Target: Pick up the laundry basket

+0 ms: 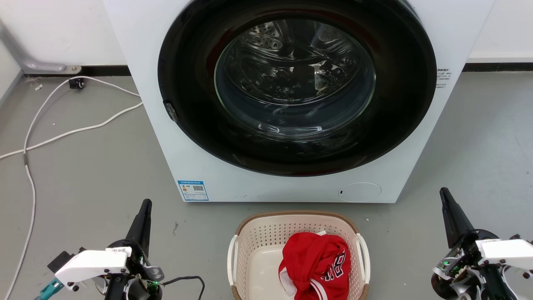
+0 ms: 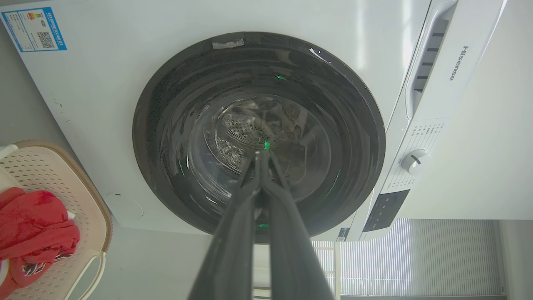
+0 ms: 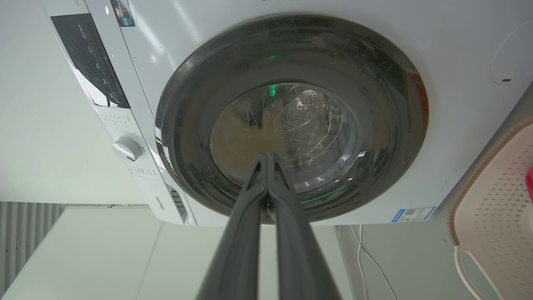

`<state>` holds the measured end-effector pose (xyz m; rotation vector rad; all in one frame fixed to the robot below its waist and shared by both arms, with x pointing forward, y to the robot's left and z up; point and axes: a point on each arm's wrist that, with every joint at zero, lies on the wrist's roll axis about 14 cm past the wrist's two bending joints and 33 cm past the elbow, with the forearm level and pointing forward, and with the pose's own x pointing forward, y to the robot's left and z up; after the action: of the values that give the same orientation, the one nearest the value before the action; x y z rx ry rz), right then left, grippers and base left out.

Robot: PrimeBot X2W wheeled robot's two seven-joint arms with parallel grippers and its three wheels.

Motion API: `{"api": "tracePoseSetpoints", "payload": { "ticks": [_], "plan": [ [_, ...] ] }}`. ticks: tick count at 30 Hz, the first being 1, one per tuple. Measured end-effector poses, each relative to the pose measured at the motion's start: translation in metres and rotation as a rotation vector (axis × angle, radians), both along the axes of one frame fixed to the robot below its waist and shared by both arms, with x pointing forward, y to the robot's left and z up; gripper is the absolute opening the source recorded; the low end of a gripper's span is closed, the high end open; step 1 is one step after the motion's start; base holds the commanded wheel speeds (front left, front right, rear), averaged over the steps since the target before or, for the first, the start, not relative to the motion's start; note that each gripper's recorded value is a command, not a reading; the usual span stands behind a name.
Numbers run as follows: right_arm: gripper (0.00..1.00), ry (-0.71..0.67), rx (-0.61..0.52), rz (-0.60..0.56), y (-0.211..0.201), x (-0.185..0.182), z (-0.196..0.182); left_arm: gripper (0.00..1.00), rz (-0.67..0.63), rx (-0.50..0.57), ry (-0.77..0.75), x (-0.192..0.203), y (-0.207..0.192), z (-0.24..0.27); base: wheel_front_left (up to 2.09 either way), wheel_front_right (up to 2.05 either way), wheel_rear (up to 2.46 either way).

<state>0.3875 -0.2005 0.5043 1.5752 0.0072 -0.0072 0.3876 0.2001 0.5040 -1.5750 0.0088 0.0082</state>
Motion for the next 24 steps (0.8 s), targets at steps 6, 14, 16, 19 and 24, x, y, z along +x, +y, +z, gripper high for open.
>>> {"api": "tracePoseSetpoints", "payload": {
  "ticks": [6,14,16,19,24],
  "plan": [
    [0.00,0.000,0.000,0.000,0.0000,0.0000,0.0000,0.00,0.000,0.000,0.000,0.0000,0.0000,0.0000,0.00,0.00,0.00],
    [0.00,0.000,0.000,0.000,0.0001,0.0000,0.0000,0.00,0.000,0.000,0.000,0.0000,0.0000,0.0000,0.00,0.00,0.00],
    [0.00,0.000,0.000,0.000,0.0001,0.0000,0.0000,0.00,0.000,0.000,0.000,0.0000,0.0000,0.0000,0.00,0.00,0.00],
    [0.00,0.000,0.000,0.000,0.0001,0.0000,0.0000,0.00,0.000,0.000,0.000,0.0000,0.0000,0.0000,0.00,0.00,0.00],
    [0.00,0.000,0.000,0.000,0.0000,0.0000,0.0000,0.00,0.000,0.000,0.000,0.0000,0.0000,0.0000,0.00,0.00,0.00]
  ]
}}
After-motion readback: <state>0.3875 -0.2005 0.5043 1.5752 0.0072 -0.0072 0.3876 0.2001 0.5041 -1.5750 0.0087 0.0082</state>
